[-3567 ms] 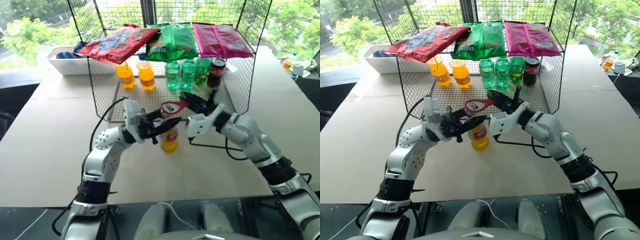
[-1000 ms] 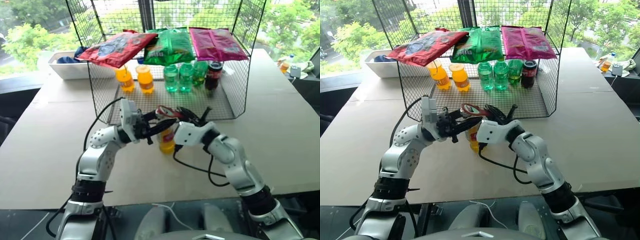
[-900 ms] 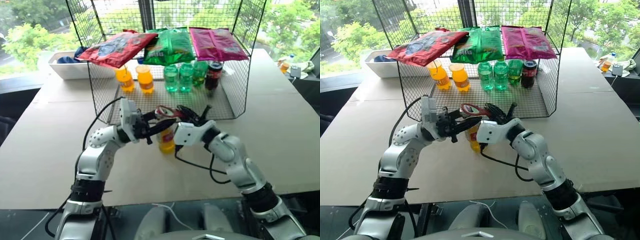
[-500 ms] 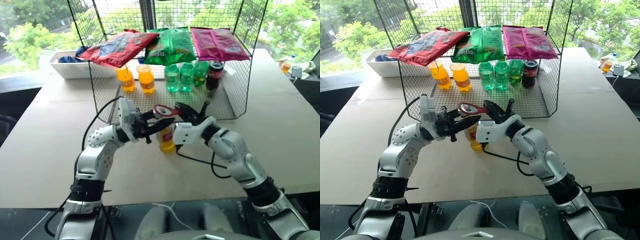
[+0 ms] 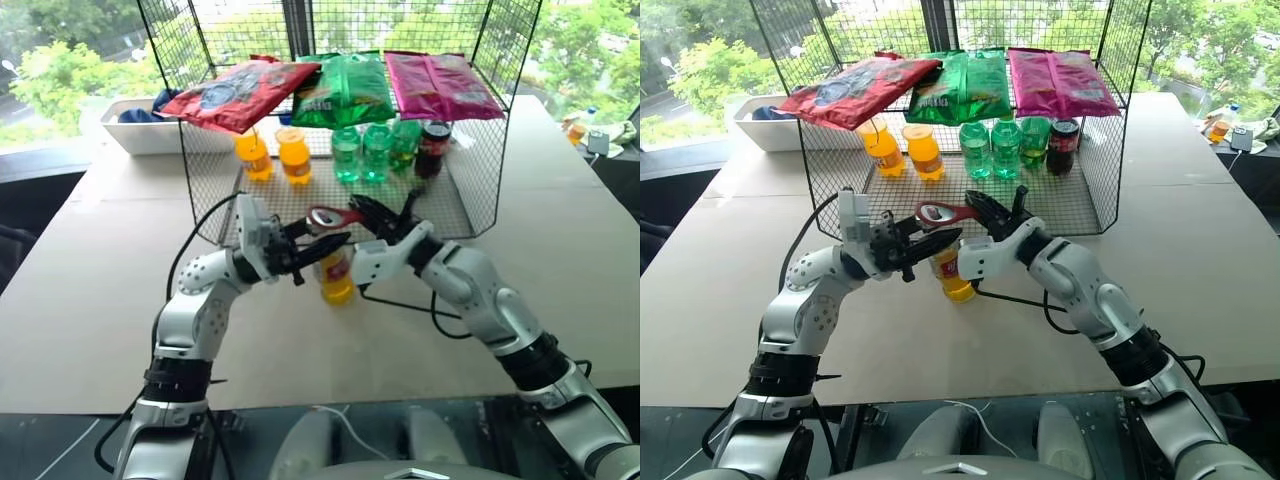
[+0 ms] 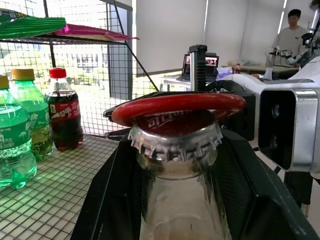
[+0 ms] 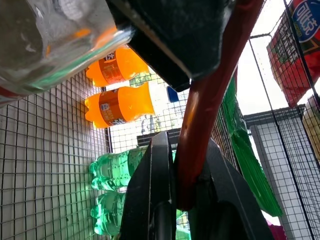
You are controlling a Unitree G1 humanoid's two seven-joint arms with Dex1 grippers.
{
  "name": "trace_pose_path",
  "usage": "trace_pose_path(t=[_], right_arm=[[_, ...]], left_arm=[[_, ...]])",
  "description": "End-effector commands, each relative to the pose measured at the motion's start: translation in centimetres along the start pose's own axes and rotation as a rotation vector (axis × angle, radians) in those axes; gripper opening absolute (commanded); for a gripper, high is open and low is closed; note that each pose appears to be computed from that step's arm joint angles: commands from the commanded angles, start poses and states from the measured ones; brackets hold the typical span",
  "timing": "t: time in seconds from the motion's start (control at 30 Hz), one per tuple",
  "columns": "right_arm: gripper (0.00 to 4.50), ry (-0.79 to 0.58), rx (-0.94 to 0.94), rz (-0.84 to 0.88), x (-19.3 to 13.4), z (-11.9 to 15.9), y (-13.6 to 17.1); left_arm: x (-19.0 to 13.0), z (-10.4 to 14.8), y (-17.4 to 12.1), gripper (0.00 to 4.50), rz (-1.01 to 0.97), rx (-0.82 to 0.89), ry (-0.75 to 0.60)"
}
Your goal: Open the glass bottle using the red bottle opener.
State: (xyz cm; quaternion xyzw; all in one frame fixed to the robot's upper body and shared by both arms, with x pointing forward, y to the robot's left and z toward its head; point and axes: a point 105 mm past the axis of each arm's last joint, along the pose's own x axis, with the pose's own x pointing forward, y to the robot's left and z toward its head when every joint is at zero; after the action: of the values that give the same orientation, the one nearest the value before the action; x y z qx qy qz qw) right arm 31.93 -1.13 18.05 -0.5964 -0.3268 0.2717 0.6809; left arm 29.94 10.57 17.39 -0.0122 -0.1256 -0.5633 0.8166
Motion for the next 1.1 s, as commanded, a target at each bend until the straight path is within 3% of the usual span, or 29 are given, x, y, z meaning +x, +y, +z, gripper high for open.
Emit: trace_pose_path(t=[0.03,0.63,1.1], right_arm=[[0.0,-0.024,-0.074,0.068,-0.3,0.1,1.2],[0.0,-0.014,-0.206,-0.026,-1.1,-1.3,-3.1],[0.0,-0.04,-0.254,-0.128,-0.6,0.0,-7.1]], left_arm=[[0.2,-2.2,-0.2,1.71,-0.003,-0.04,0.087],[0.8,-2.8,-0.6,1.71,-0.022,-0.061,0.08],[1.0,-3.1,-0.7,1.71,-0.03,-0.074,0.077]])
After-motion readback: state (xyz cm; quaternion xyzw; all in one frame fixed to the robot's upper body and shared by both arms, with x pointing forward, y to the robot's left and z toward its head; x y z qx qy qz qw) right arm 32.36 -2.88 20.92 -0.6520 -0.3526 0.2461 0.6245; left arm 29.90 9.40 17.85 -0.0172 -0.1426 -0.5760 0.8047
